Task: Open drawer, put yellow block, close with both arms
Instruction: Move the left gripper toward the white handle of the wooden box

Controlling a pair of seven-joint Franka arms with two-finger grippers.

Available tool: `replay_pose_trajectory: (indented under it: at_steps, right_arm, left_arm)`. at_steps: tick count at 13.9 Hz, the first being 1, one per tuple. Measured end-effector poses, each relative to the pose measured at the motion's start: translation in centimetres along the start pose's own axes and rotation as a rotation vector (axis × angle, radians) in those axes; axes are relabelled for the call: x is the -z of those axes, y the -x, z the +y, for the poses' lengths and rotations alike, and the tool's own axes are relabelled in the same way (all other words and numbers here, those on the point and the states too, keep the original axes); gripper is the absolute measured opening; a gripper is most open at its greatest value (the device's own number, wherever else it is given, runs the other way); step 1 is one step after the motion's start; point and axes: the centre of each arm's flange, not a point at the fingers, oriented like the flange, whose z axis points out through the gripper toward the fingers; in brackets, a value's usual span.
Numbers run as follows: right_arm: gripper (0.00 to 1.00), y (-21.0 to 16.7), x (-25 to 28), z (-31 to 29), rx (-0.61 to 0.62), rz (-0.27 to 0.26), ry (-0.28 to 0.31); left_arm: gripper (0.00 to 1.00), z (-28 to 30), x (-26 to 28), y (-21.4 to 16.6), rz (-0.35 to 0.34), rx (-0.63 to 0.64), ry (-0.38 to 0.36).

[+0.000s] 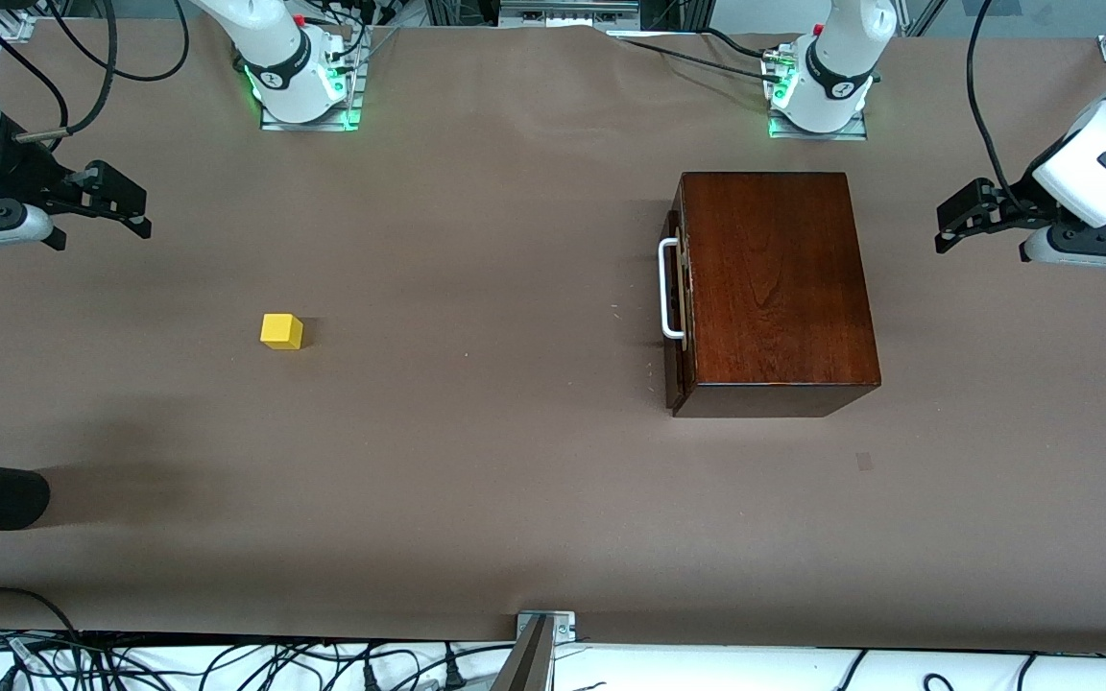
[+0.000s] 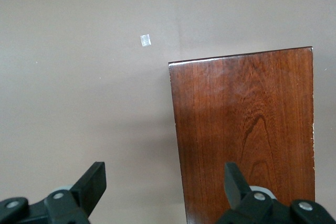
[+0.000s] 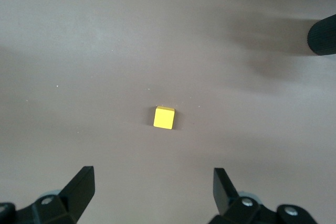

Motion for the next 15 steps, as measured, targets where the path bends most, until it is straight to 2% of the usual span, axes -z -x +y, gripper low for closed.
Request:
replay_pose_trajectory:
  at_steps: [8,15]
  right_arm:
    - [1.0,0.0,0.0,0.0,0.0,0.0,0.0]
    - [1.0,0.0,0.0,0.0,0.0,-0.003,0.0]
  left_arm:
    - [1.0,0.7,-0.1,0.0,-0.003,-0.012,0.0]
    - [1.0,1.4,-3.3,-0.9,-0.103,-0.026,0.002]
